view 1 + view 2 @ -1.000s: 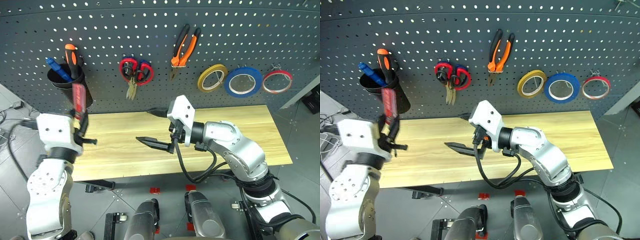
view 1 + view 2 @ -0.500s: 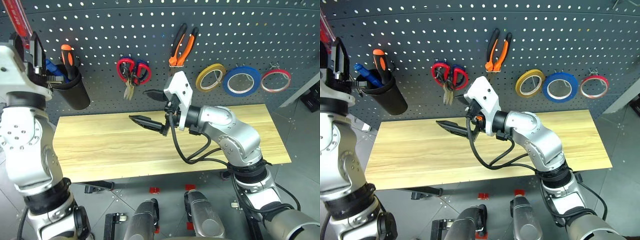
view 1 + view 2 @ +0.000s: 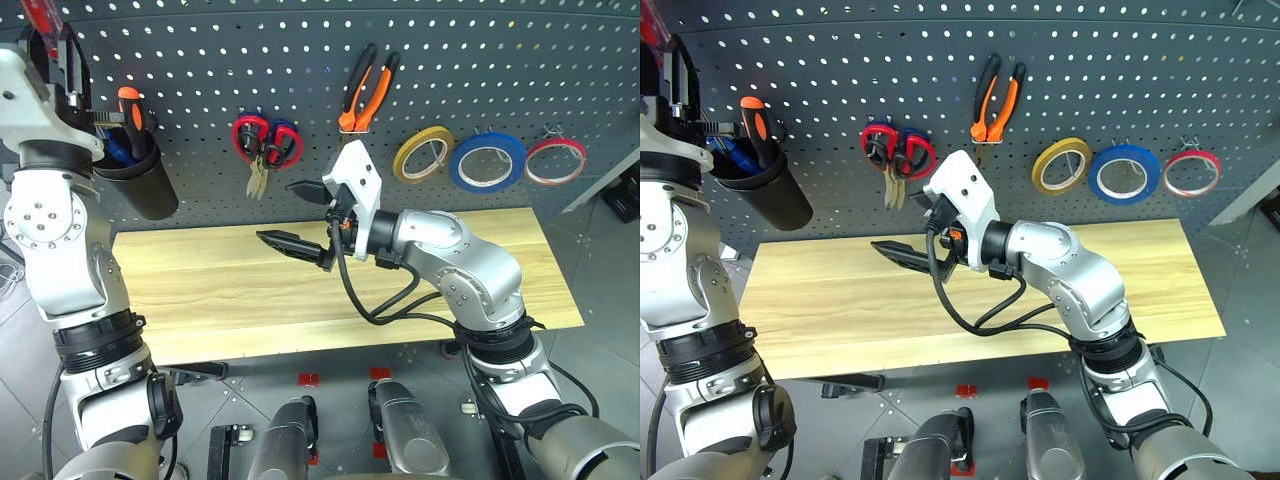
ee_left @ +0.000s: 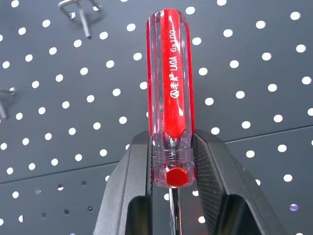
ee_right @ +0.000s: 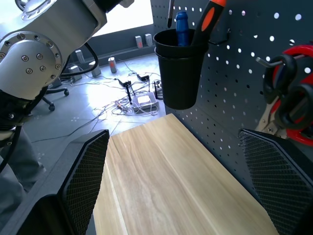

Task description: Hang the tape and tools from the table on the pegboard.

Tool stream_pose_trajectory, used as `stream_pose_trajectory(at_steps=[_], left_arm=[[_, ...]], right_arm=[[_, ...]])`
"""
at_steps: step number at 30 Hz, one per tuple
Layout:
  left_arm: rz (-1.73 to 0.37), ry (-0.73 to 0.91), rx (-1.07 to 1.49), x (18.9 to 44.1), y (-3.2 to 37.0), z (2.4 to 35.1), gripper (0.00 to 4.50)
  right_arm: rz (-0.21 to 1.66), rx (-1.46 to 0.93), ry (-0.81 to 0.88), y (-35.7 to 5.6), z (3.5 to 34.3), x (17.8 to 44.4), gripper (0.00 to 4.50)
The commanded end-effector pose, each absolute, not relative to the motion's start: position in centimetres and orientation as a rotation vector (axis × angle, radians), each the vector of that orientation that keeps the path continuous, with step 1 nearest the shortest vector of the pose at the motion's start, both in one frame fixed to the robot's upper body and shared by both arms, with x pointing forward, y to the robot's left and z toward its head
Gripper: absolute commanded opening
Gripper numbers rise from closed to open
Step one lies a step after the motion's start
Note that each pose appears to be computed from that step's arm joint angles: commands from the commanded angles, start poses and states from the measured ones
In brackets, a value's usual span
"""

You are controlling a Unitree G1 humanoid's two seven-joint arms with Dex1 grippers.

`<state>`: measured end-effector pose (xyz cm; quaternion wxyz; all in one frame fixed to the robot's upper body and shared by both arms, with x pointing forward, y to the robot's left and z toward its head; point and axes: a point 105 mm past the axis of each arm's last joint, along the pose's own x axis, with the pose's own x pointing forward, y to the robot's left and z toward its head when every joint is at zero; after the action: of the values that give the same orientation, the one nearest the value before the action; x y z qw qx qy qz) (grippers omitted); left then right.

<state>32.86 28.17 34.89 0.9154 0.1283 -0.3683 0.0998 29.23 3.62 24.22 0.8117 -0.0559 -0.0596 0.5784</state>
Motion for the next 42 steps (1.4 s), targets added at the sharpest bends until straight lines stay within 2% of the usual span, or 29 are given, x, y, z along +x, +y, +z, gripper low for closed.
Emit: stream_pose_trajectory(at_steps=[1,5,8,15,17,20,24,28,33,36,42], left_arm=[[0.239,-0.761,0.288,32.7,29.1,34.2,0.84],[0.320,-0.741,0.313,32.2,30.3,33.2,0.84],[0.354,-0.703,0.289,32.5,31.3,32.0,1.84],[0.319,-0.664,0.230,33.3,30.6,30.3,4.05],[0.323,-0.630,0.197,33.4,30.3,29.8,4.46],[0.332,-0.576,0.176,32.9,29.5,29.5,4.46],[0.342,-0.547,0.232,30.4,27.6,30.1,4.46],[0.314,-0.459,0.268,28.9,26.3,28.5,4.46],[0.200,-0.264,0.252,28.2,24.7,23.8,4.46],[0.192,-0.079,0.212,28.2,25.2,18.3,4.46],[0.146,-0.039,0.152,28.9,24.5,15.4,4.46]], right_arm=[[1.249,-0.117,-0.209,3.7,26.1,28.5,4.50],[1.243,-0.117,-0.212,3.7,26.3,28.7,4.50],[1.240,-0.117,-0.214,3.6,26.3,28.8,4.50],[1.250,-0.119,-0.222,3.7,26.4,28.7,4.50],[1.247,-0.121,-0.224,3.7,26.3,28.7,4.50],[1.239,-0.123,-0.229,3.3,26.2,28.6,4.50],[1.223,-0.110,-0.240,1.8,25.7,28.2,4.50],[1.175,-0.077,-0.239,0.1,24.7,28.1,4.50],[1.060,-0.104,-0.173,-2.4,20.7,28.9,4.50],[0.785,-0.140,-0.112,-5.8,17.0,32.2,4.50],[0.554,-0.282,-0.083,-9.9,13.1,34.1,4.50]])
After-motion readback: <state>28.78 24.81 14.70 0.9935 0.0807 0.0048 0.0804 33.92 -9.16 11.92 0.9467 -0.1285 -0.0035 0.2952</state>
